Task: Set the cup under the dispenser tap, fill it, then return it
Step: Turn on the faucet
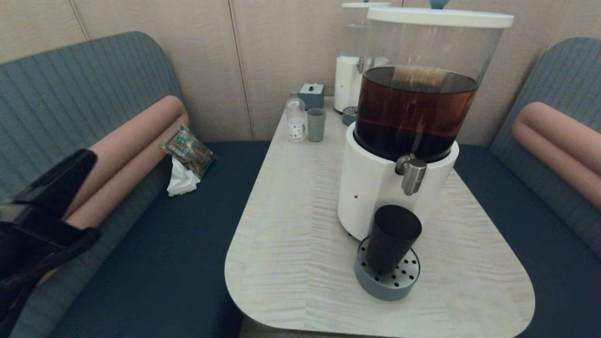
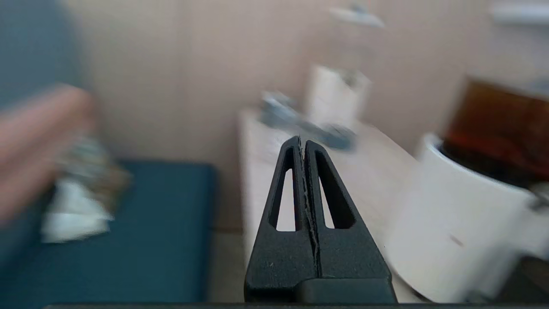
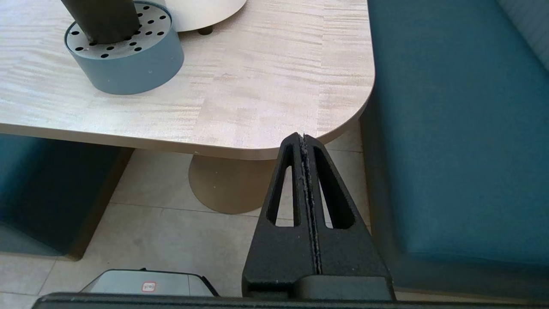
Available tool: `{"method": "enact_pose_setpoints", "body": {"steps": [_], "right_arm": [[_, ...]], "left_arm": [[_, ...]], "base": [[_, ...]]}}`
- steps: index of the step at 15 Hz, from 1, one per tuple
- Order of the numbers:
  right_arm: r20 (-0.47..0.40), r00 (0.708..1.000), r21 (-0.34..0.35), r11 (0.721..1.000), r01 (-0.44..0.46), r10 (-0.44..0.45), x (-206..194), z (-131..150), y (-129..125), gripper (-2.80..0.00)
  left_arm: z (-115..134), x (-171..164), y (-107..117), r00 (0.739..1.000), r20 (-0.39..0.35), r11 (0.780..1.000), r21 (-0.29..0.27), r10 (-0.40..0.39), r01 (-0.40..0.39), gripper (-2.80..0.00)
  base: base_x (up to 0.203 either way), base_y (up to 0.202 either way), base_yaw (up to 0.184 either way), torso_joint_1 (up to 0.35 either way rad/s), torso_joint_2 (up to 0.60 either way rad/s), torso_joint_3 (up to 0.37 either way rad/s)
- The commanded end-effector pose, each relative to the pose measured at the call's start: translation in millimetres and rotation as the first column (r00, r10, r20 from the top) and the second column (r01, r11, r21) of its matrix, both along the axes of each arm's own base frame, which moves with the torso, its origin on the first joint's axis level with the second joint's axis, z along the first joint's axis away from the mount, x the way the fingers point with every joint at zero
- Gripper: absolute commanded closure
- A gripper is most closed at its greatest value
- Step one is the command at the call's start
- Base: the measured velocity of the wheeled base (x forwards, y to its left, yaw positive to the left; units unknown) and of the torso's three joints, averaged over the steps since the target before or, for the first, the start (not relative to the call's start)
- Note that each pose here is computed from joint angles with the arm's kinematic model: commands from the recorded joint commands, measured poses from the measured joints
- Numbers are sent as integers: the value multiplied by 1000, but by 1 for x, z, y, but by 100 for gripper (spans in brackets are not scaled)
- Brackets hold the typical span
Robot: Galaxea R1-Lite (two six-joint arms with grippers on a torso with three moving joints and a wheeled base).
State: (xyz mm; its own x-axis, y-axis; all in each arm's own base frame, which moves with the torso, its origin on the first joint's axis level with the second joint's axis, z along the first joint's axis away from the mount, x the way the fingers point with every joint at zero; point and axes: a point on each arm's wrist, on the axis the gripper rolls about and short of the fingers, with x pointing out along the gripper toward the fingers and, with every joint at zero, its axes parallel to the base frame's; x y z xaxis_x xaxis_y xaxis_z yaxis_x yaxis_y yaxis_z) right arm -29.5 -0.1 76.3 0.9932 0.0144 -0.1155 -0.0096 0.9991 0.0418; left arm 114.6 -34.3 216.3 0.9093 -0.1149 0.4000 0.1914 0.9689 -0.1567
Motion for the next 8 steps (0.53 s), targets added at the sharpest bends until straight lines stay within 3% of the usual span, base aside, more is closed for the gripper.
{"method": "enact_pose_setpoints", "body": {"steps": [1, 4, 8], "right_arm": [[-2, 1000, 0, 1000, -1, 1, 0, 0, 0, 0], [-2, 1000, 0, 1000, -1, 1, 0, 0, 0, 0], [-2, 1000, 0, 1000, -1, 1, 0, 0, 0, 0]], "left_arm": [[8, -49, 24, 984, 138, 993, -51, 113, -107, 0], [-6, -93, 36, 955, 207, 976, -76, 214, -202, 0], [-38, -131, 38, 926, 256, 961, -83, 277, -264, 0]], "base": [[0, 0, 0, 0, 0, 0], [0, 0, 0, 0, 0, 0], [0, 0, 0, 0, 0, 0]]}}
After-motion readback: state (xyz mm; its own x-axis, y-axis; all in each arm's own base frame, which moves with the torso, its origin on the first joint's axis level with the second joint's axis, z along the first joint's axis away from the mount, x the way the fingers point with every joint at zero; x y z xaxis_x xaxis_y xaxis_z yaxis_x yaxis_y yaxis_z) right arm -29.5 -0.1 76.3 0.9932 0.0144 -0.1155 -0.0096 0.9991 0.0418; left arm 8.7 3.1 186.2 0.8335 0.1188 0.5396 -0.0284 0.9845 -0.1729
